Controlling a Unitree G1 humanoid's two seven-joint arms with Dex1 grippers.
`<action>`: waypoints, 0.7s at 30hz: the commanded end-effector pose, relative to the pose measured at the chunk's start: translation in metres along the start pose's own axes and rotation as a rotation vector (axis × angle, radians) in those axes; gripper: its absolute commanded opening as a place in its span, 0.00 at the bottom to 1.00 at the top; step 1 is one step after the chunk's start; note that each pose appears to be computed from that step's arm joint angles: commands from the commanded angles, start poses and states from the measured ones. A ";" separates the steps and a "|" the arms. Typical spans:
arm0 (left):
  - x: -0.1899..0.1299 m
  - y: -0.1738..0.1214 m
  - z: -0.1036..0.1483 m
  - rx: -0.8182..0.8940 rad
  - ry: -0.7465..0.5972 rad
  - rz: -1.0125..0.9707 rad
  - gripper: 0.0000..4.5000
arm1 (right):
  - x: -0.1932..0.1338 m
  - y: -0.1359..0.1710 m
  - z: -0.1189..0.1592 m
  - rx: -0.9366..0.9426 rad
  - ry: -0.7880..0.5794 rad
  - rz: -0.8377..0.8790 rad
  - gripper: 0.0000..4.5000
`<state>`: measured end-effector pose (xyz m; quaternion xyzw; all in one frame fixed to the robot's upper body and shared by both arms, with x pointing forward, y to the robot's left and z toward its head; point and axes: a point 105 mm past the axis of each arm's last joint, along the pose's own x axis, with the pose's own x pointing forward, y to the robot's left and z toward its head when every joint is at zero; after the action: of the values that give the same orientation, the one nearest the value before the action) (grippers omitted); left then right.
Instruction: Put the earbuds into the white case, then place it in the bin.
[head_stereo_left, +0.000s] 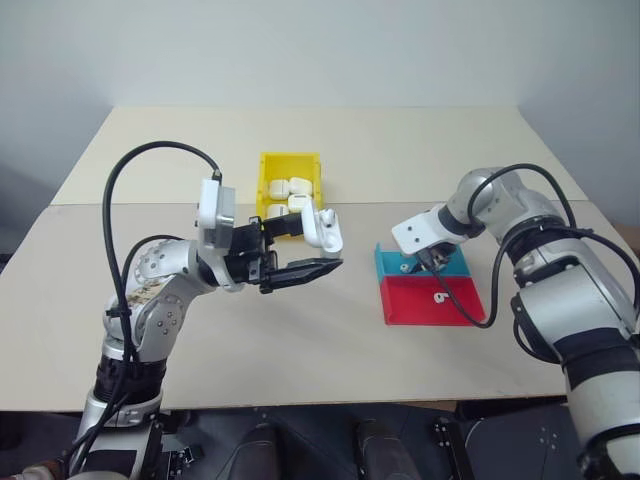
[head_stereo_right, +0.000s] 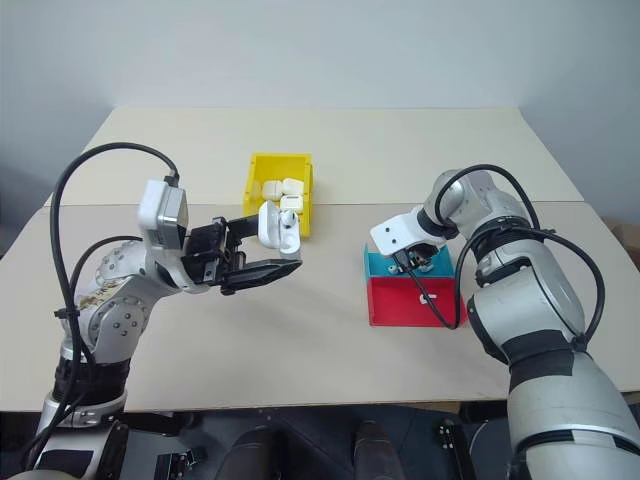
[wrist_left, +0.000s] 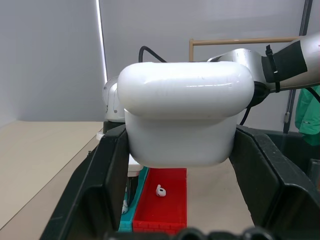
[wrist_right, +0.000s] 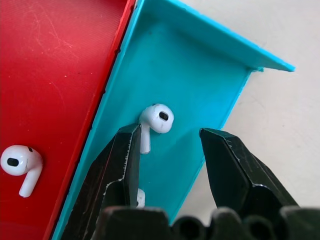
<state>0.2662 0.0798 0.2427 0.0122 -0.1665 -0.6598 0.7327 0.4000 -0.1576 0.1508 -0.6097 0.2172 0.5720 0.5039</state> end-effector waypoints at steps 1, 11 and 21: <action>0.001 -0.003 0.010 0.032 -0.016 -0.010 0.62 | -0.001 0.001 0.000 -0.005 -0.004 -0.003 0.51; 0.000 0.001 0.009 0.031 -0.014 -0.003 0.62 | 0.007 0.003 -0.001 0.031 -0.019 -0.009 0.51; -0.002 -0.001 0.010 0.037 -0.012 0.005 0.62 | 0.010 0.006 0.001 0.033 -0.032 0.014 0.14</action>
<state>0.2672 0.0810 0.2430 0.0115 -0.1652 -0.6561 0.7363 0.3987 -0.1545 0.1417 -0.5972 0.2175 0.5786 0.5112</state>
